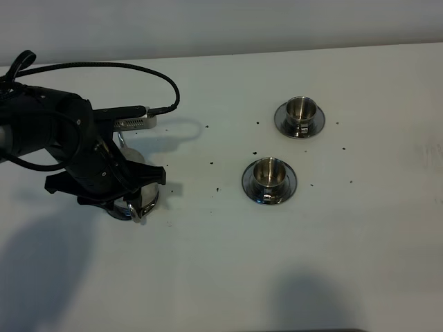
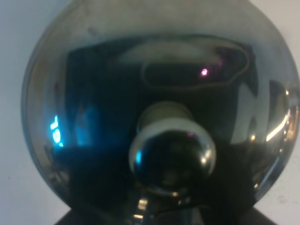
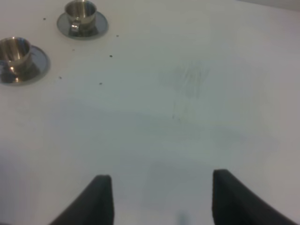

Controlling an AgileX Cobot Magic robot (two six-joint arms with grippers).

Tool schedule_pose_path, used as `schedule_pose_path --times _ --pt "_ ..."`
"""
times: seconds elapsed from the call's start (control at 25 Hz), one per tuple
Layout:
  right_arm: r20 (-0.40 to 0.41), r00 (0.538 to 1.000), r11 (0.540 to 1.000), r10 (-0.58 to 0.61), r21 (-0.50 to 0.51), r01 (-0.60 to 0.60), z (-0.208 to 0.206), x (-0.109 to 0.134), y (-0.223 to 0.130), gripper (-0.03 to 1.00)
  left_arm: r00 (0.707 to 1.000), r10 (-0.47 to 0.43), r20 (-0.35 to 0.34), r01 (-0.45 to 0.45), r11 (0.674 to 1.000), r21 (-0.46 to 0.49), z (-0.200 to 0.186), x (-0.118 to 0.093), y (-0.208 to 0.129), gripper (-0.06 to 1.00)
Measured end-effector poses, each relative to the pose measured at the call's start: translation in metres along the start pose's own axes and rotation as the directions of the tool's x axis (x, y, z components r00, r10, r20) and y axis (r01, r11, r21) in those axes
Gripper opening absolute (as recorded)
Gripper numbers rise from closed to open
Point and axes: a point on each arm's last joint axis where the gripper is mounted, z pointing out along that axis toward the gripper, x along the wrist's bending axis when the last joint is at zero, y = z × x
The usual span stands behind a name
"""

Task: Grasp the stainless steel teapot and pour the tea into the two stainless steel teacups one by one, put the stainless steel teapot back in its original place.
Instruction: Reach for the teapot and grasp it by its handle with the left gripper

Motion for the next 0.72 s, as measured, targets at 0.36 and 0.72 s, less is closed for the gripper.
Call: schedule_pose_path --times 0.36,0.72 --pt "0.000 1.000 1.000 0.000 0.000 0.000 0.0000 0.0000 0.0000 0.46 1.000 0.000 0.000 0.000 1.000 -0.001 0.0000 0.0000 0.0001 0.24" --pt "0.000 1.000 1.000 0.000 0.000 0.000 0.0000 0.0000 0.0000 0.46 1.000 0.028 0.001 -0.028 1.000 -0.004 0.0000 -0.0001 0.0003 0.23"
